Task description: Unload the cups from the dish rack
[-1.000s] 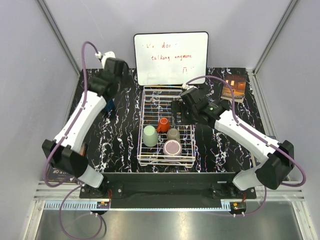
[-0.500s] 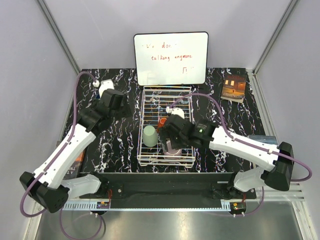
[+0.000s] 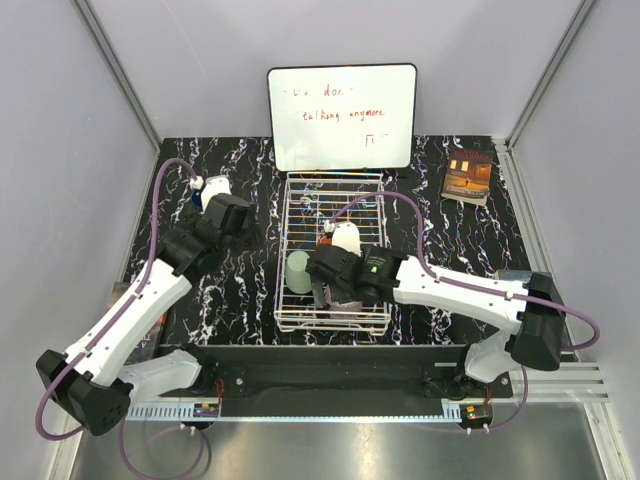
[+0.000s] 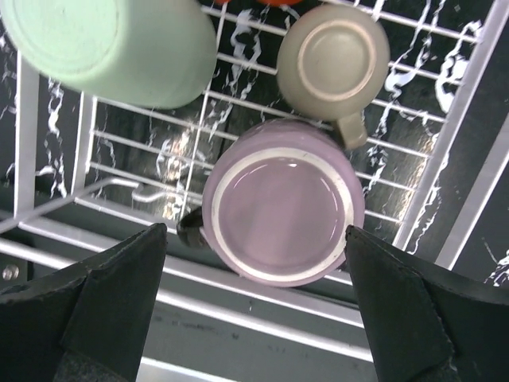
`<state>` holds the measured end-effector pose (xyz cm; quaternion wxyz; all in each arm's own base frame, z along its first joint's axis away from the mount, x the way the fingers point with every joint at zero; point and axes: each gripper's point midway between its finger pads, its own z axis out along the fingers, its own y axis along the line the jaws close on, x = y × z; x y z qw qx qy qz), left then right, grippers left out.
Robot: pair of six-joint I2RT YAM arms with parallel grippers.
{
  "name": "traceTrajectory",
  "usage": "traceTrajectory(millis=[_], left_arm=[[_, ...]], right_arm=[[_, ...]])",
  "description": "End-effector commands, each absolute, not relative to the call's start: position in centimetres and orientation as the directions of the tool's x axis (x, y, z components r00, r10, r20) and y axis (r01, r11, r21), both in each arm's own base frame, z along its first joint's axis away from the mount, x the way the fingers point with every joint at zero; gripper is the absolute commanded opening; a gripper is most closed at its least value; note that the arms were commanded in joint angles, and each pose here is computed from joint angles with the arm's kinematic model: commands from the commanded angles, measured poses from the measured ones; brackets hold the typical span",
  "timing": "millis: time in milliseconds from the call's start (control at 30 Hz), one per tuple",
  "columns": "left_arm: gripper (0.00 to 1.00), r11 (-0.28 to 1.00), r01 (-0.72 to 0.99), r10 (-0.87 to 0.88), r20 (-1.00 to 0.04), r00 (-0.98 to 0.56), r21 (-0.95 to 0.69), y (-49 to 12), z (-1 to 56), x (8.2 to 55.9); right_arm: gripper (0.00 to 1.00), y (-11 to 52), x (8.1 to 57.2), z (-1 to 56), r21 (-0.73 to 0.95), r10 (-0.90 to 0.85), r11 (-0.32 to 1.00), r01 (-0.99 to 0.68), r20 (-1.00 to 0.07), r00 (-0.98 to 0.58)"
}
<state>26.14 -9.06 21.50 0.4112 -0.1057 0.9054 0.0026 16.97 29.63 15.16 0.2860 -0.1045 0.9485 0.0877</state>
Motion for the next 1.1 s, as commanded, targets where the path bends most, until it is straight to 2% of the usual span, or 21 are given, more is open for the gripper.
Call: traceTrajectory(millis=[0,233,567,900,933,1067], left_arm=[[0.99,0.975,-0.186,-0.211,-0.765,-0.609,-0.121,-9.2,22.3,26.0],[0.99,0.975,-0.18,-0.216,-0.764,-0.608,-0.132,-9.1,22.4,25.6],[0.99,0.978,-0.17,-0.205,-0.745,-0.635,-0.124,-9.9,21.6,25.9],[0.99,0.977,-0.167,-0.212,-0.737,-0.642,-0.136,-10.2,21.2,25.4],[0.99,0.976,-0.166,-0.213,-0.738,-0.641,-0.138,-10.2,21.2,25.3],[0.99,0.976,-0.167,-0.215,-0.74,-0.638,-0.14,-10.1,21.1,25.1]], right_arm=[[1.0,29.3,18.4,14.2,0.044,-0.118,0.983,-0.178,-0.59,-0.799],[1.0,27.8,18.5,16.4,0.064,-0.058,0.99,-0.126,-0.63,-0.774],[1.0,28.4,17.7,11.8,-0.03,-0.161,0.985,-0.172,-0.537,-0.828],[0.99,29.6,17.5,9.2,-0.043,-0.204,0.977,-0.21,-0.489,-0.848],[0.97,29.7,17.2,9.1,-0.032,-0.2,0.977,-0.211,-0.483,-0.853],[0.43,29.1,16.8,9.5,-0.009,-0.172,0.981,-0.192,-0.488,-0.856]])
